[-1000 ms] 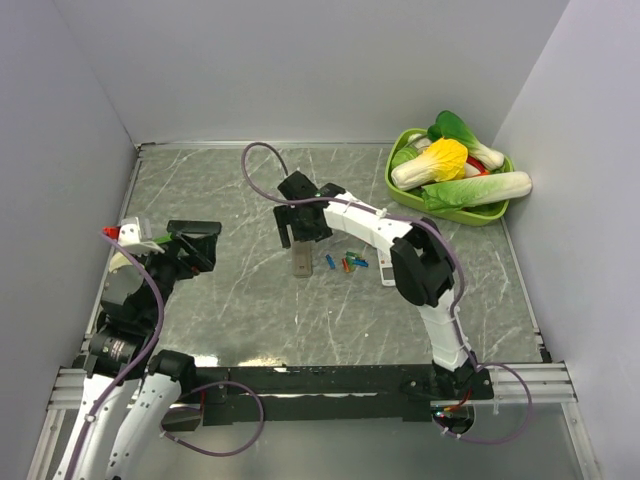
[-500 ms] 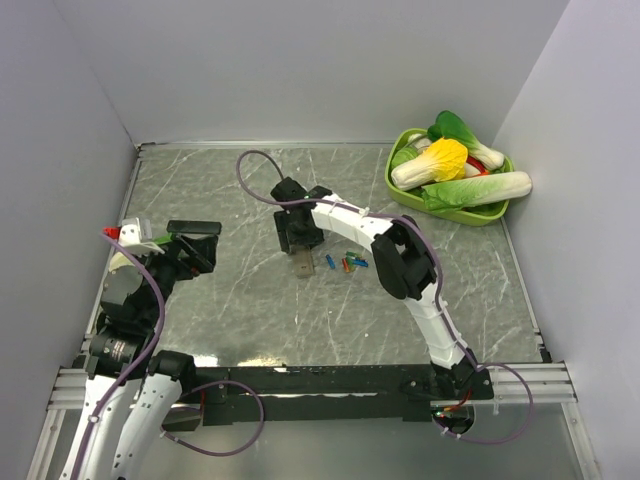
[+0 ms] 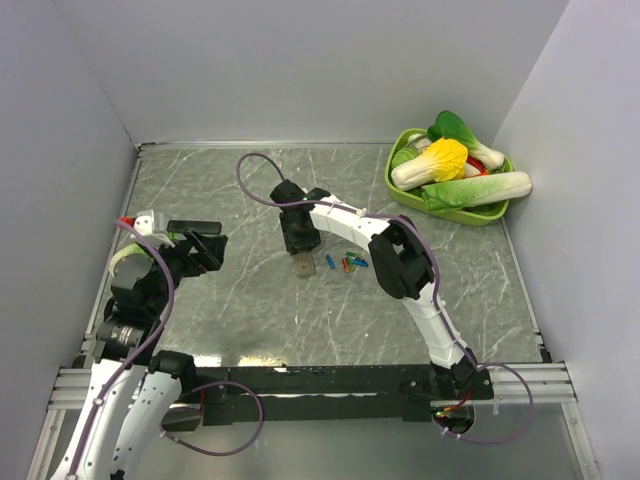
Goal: Load the batteries into the remote control
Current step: Pick up the remote control from the center of the board.
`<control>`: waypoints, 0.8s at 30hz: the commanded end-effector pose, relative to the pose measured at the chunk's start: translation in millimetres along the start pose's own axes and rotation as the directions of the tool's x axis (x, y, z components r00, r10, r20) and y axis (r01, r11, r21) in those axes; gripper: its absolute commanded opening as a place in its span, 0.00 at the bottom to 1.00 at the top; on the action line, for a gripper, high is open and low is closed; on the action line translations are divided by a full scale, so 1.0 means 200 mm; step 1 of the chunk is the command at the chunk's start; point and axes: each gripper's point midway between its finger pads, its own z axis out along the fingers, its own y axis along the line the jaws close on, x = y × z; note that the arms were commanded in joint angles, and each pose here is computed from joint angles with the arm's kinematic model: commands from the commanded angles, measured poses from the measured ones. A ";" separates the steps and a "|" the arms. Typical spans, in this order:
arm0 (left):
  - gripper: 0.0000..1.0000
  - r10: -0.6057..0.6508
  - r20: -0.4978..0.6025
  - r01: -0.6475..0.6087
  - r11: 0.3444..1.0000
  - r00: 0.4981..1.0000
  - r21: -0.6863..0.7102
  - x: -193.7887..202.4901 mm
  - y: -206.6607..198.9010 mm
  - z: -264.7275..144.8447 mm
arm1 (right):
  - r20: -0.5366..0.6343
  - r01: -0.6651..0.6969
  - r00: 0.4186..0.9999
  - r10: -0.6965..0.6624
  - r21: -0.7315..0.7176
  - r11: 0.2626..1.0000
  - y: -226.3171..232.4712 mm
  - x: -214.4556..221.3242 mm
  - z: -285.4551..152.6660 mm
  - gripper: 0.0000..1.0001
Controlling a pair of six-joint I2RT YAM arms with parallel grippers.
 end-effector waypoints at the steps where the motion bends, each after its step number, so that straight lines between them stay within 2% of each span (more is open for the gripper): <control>1: 0.97 -0.010 -0.029 0.012 0.998 1.000 0.066 0.01 -0.06 0.06 | 0.012 -0.017 1.000 0.017 -0.010 1.000 0.01 0.03 -0.03 0.36; 4: 0.97 -0.045 -0.029 0.048 0.991 0.999 0.121 0.01 -0.11 0.08 | 0.045 -0.045 0.998 0.048 -0.068 0.997 0.02 0.02 -0.11 0.27; 10: 0.97 -0.174 -0.055 0.182 0.964 0.983 0.193 0.04 -0.20 0.11 | 0.088 -0.115 0.987 0.133 -0.186 0.976 0.01 0.09 -0.27 0.18; 15: 0.97 -0.243 -0.066 0.251 0.932 0.968 0.263 0.09 -0.31 0.14 | 0.167 -0.176 0.956 0.243 -0.339 0.924 0.05 0.05 -0.49 0.14; 16: 0.97 -0.253 -0.106 0.273 0.923 0.962 0.273 0.16 -0.35 0.15 | 0.166 -0.198 0.948 0.272 -0.362 0.911 0.05 0.08 -0.53 0.14; 18: 0.97 -0.272 -0.106 0.291 0.911 0.957 0.293 0.18 -0.39 0.18 | 0.172 -0.223 0.935 0.311 -0.400 0.889 0.04 0.08 -0.58 0.14; 24: 0.97 -0.281 -0.171 0.325 0.878 0.944 0.352 0.34 -0.57 0.22 | 0.199 -0.340 0.846 0.495 -0.514 0.787 -0.05 0.10 -0.78 0.13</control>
